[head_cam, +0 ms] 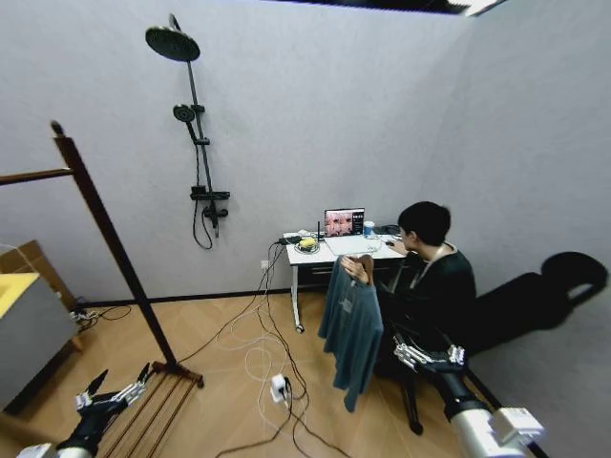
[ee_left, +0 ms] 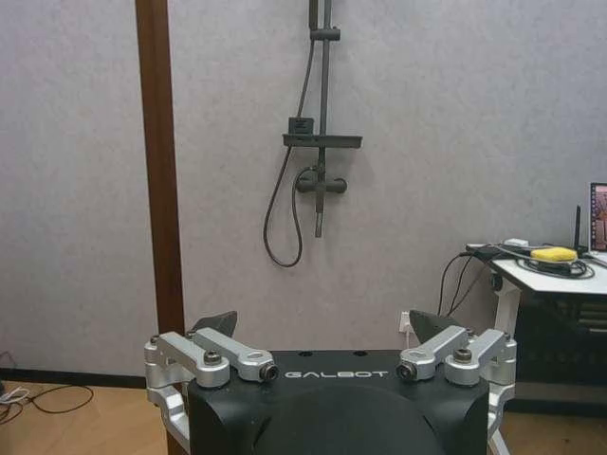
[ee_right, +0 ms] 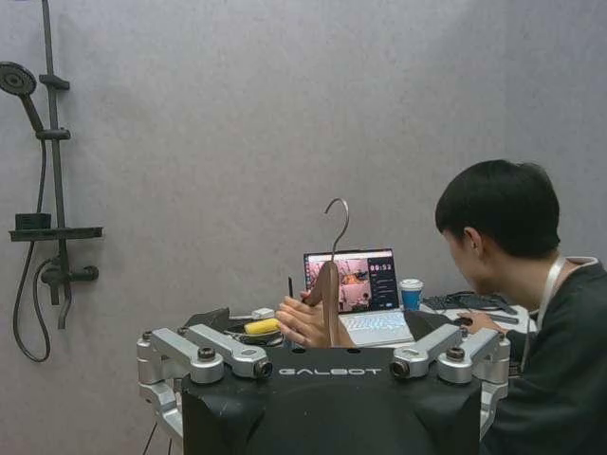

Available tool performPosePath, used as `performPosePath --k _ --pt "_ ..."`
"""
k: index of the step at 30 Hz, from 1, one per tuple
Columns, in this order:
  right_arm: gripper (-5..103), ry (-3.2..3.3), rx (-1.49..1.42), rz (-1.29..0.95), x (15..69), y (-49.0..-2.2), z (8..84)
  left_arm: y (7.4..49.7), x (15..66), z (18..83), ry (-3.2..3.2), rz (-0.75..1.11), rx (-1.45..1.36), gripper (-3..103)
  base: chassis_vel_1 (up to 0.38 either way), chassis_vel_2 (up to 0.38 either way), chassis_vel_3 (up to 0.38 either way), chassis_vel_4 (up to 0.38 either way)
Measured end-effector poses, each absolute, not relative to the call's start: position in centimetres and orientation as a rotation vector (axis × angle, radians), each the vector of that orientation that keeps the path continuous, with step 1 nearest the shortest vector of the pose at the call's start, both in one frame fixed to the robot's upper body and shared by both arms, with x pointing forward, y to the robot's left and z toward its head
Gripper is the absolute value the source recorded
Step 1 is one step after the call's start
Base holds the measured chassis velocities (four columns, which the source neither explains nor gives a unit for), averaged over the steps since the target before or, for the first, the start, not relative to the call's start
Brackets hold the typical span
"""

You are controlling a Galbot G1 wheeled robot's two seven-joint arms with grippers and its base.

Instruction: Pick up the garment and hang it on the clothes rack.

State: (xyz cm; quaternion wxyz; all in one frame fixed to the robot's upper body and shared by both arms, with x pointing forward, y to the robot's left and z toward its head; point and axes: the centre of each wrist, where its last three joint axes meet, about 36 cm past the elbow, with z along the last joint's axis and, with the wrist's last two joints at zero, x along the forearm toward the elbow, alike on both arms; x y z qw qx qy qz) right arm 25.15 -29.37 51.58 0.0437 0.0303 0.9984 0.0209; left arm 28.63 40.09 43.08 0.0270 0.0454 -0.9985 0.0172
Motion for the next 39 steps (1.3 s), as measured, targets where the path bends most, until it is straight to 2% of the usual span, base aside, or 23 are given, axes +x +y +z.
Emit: performPosePath --k 9,17,23,25,39 --pt "100 3.038 0.180 0.020 25.4 -29.4 51.4 40.1 28.6 43.1 -3.084 0.053 0.140 100 -0.323 0.328 0.324 -0.324" --pt "100 3.058 0.314 -0.075 24.7 -28.7 53.1 40.1 28.6 43.1 -3.084 0.053 0.139 100 -0.094 0.094 0.047 -0.023" --pt "100 3.075 0.292 -0.016 26.6 -30.9 51.8 40.1 28.6 43.1 -3.084 0.053 0.140 100 0.089 -0.041 -0.054 0.058" --pt "100 3.050 0.242 0.007 28.9 -32.6 50.9 40.1 28.6 43.1 -3.084 0.053 0.140 100 0.000 0.000 0.000 0.000" --pt "100 3.071 0.128 0.073 34.8 -35.0 48.0 40.1 28.6 43.1 -3.084 0.053 0.140 100 0.000 0.000 0.000 0.000"
